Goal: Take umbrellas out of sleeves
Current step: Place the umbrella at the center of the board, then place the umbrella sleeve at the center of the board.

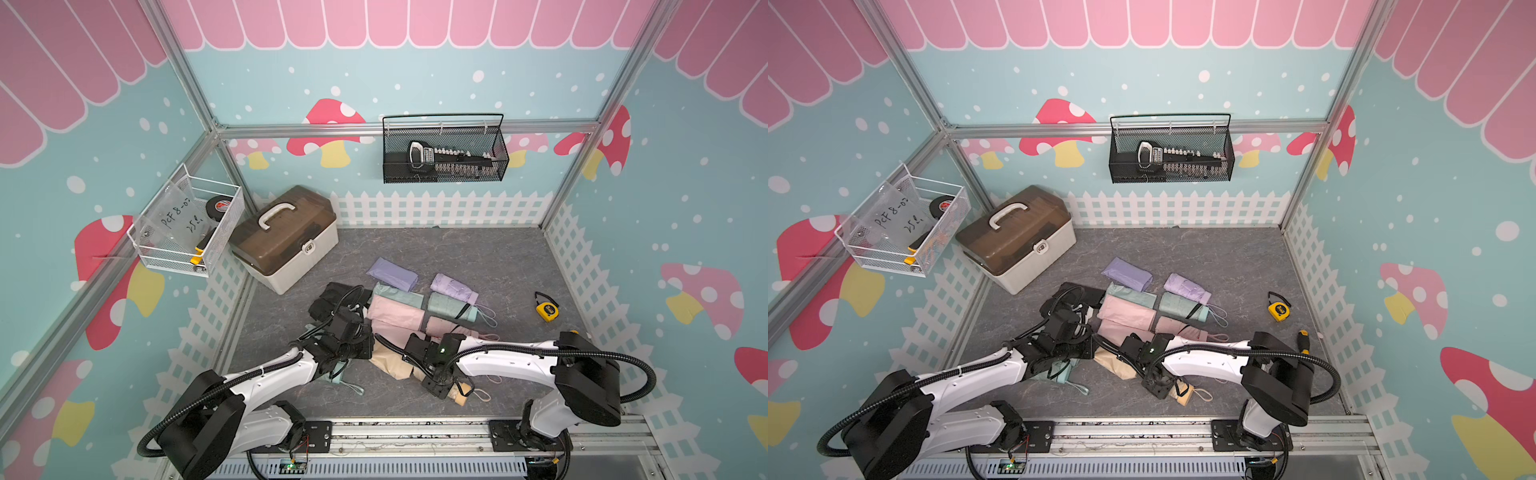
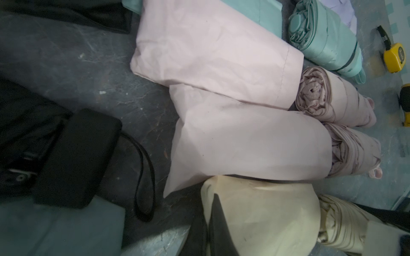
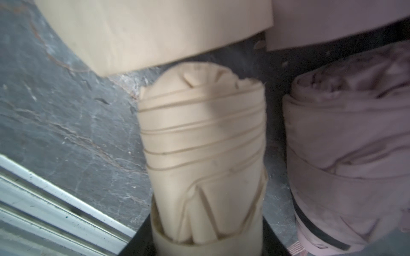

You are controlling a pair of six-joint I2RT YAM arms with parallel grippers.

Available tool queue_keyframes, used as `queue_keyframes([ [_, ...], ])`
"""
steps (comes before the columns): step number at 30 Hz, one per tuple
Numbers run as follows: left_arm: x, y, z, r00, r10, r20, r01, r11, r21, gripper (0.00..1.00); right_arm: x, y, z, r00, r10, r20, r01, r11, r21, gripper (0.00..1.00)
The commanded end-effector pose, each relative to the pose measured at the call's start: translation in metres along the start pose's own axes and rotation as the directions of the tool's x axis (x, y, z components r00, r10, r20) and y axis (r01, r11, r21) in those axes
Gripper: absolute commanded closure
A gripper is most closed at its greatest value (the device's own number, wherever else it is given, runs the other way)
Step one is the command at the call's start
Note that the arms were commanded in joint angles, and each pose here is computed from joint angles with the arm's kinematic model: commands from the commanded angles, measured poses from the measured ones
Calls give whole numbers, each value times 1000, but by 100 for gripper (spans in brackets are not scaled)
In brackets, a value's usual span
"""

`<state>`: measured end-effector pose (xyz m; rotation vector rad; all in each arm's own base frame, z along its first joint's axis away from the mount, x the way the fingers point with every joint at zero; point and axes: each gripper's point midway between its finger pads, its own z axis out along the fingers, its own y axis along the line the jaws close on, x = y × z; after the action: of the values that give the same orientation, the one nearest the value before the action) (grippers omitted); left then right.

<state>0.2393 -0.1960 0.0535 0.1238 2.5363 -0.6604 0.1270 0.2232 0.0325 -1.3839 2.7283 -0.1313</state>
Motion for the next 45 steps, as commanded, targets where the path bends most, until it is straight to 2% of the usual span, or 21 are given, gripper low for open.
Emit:
queue_keyframes([
  [1,-12,-6,-2,1000,-2,30,2,1000,17,99,8,-8,1,999,18,-48,-16,999,41,55],
  [7,-13,-7,-3,1000,-5,30,4,1000,20,99,16,-10,6,994,55,-89,-50,997,62,55],
  [15,-12,-5,-3,999,-8,31,7,1000,15,97,25,-25,4,992,93,-85,-80,987,136,51],
  [19,-12,-6,-2,1000,-8,27,7,1000,18,95,24,-32,5,991,99,-92,-81,980,181,37],
  [24,-12,-5,-1,1000,-8,27,8,1000,15,90,21,-31,3,992,94,-79,-79,981,177,32],
  [27,-12,-7,0,1000,-13,28,13,1000,22,74,16,-27,-3,995,92,-35,-86,987,139,32],
  [32,-10,-9,1,999,-28,22,27,999,43,72,5,-18,-15,993,102,54,-105,992,63,32],
  [37,-9,-11,3,998,-53,28,51,997,64,71,-10,-30,-43,974,127,186,-145,986,88,30],
  [41,-13,-17,-1,998,-57,39,53,994,90,69,-13,-51,-71,929,197,314,-237,967,94,30],
  [45,-15,-23,-4,996,-79,51,72,989,127,66,-6,-79,-98,848,298,438,-360,930,65,30],
])
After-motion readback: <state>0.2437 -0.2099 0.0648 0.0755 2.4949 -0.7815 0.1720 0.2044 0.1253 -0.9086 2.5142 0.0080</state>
